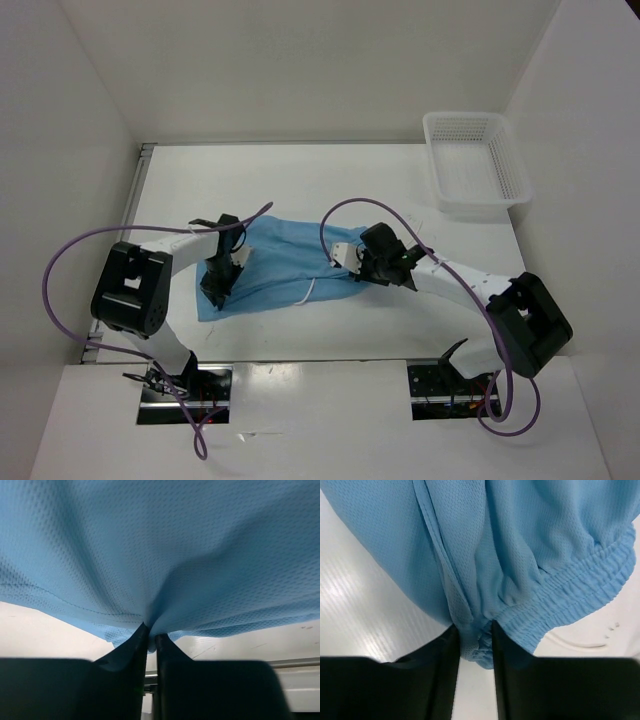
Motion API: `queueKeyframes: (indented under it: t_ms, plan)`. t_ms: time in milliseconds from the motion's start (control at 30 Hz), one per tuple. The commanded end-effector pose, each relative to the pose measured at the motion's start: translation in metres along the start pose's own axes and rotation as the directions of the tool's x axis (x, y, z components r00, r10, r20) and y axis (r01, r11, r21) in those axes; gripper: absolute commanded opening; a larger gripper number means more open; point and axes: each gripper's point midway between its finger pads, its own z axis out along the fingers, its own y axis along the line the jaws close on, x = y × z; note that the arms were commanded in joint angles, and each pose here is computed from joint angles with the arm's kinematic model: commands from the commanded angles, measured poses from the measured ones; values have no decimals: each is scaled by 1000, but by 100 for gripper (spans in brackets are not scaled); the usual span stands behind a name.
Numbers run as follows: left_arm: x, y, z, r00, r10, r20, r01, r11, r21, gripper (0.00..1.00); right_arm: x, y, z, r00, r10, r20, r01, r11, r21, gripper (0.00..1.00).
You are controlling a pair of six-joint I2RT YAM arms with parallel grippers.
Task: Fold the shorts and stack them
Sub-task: Fold the shorts
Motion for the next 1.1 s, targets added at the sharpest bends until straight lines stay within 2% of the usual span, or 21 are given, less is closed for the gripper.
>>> queueKeyframes:
  t_ms: [0, 67, 100, 200, 300, 333, 467, 500, 533, 567, 600, 800, 900, 967, 1000, 1067]
  plan:
    - [0, -5, 4, 1000, 7, -13, -7, 1000, 23, 12, -9, -10, 3, 999, -26, 30, 24, 998, 51, 29]
    - [-5, 2, -3, 1000, 6, 19, -6, 1000, -16, 8, -12, -17, 2, 999, -39, 33, 37, 997, 73, 16]
    - [-10, 12, -9, 999, 6, 39, -3, 997, -74, 5, -10, -19, 1, 999, -39, 23, 37, 996, 83, 12]
    - [-23, 39, -30, 992, -29, 121, 50, 982, -181, 3, -10, -31, -6, 999, -46, 20, 43, 991, 124, 5]
    - [-24, 50, -42, 988, -41, 151, 74, 971, -227, 3, -9, -36, -8, 998, -58, 12, 56, 990, 129, 1]
    - [-21, 52, -40, 989, -41, 141, 74, 969, -237, 7, -6, -38, -8, 998, -60, 7, 58, 989, 133, 1]
    - [-15, 48, -34, 993, -40, 112, 64, 974, -217, 10, -9, -39, -8, 998, -61, 21, 57, 989, 135, 0]
    - [-15, 46, -34, 993, -40, 113, 63, 976, -206, 15, -12, -42, -9, 998, -61, 27, 57, 988, 142, 0]
    - [-16, 44, -33, 993, -40, 114, 61, 979, -194, 26, -12, -42, -9, 997, -70, 26, 66, 988, 142, 1]
    - [-12, 41, -31, 995, -39, 94, 56, 982, -181, 46, -12, -42, -9, 997, -70, 26, 66, 988, 142, 3]
    - [-11, 35, -31, 996, -28, 86, 42, 986, -161, 51, -12, -42, -9, 997, -70, 26, 66, 988, 142, 4]
    - [-12, 10, -41, 997, -8, 72, 12, 999, -44, 59, -9, -37, -7, 997, -80, 21, 77, 990, 121, 4]
    - [-25, 31, -48, 990, -40, 133, 55, 992, -112, 59, -7, -35, -7, 997, -79, 15, 77, 990, 114, 4]
    - [-25, 39, -46, 991, -50, 126, 68, 987, -143, 51, -8, -34, -7, 997, -80, 22, 77, 991, 109, 4]
    - [-25, 39, -46, 991, -50, 126, 68, 987, -143, 51, -8, -34, -7, 997, -80, 22, 77, 991, 108, 4]
    - [-11, 28, -37, 998, -48, 48, 52, 995, -89, 51, -8, -34, -7, 997, -80, 22, 77, 991, 108, 4]
